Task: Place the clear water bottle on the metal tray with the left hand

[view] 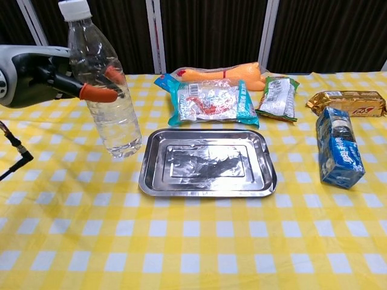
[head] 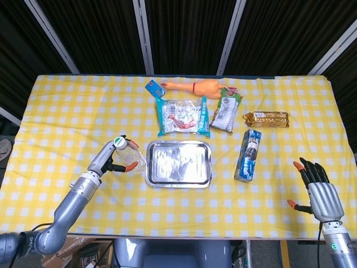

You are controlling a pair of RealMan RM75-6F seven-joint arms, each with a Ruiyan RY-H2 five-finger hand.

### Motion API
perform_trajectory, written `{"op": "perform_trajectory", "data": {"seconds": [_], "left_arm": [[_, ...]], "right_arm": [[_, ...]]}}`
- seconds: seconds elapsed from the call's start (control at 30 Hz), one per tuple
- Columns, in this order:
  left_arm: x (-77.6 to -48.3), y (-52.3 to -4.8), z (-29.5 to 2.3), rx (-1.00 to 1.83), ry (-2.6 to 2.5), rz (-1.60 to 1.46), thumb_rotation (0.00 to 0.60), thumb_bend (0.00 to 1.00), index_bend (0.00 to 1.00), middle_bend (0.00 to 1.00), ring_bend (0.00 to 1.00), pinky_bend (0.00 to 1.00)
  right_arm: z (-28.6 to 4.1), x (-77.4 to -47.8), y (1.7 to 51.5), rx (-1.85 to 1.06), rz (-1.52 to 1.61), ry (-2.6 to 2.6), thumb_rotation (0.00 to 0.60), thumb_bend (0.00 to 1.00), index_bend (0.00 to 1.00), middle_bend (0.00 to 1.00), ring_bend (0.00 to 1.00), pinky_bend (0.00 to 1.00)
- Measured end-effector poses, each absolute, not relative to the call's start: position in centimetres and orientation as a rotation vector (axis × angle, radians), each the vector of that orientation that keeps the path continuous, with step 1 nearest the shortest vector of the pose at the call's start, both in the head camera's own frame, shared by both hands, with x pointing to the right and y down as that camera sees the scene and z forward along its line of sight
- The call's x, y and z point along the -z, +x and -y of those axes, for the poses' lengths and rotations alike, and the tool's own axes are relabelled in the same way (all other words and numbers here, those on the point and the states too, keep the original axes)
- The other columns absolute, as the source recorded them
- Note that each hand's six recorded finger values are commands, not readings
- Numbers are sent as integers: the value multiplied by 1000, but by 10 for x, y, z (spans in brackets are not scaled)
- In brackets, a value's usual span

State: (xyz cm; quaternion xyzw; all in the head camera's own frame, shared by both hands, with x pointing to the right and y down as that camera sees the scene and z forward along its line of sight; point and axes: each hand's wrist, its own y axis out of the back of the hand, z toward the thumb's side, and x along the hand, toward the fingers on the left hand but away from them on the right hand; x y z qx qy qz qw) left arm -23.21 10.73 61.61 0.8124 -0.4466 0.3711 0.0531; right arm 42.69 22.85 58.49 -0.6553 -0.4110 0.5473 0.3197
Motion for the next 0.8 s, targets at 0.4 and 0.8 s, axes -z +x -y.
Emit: {"op": "perform_trajectory", "data": {"seconds": [0.4,0.8], "left_arm": [[-487,-180,-85,-779,2708,1445,600,526,536,496,27,84],[-473,-191,-64,-892,2719,1561,600,525,546,498,27,84]], "right_arm": [[-229,-587,425,-1440,1070,-1727,600,50,111,0,50,0],[-230,-584,424,-1434,1073,-1731,600,50,111,0,50,0]]}}
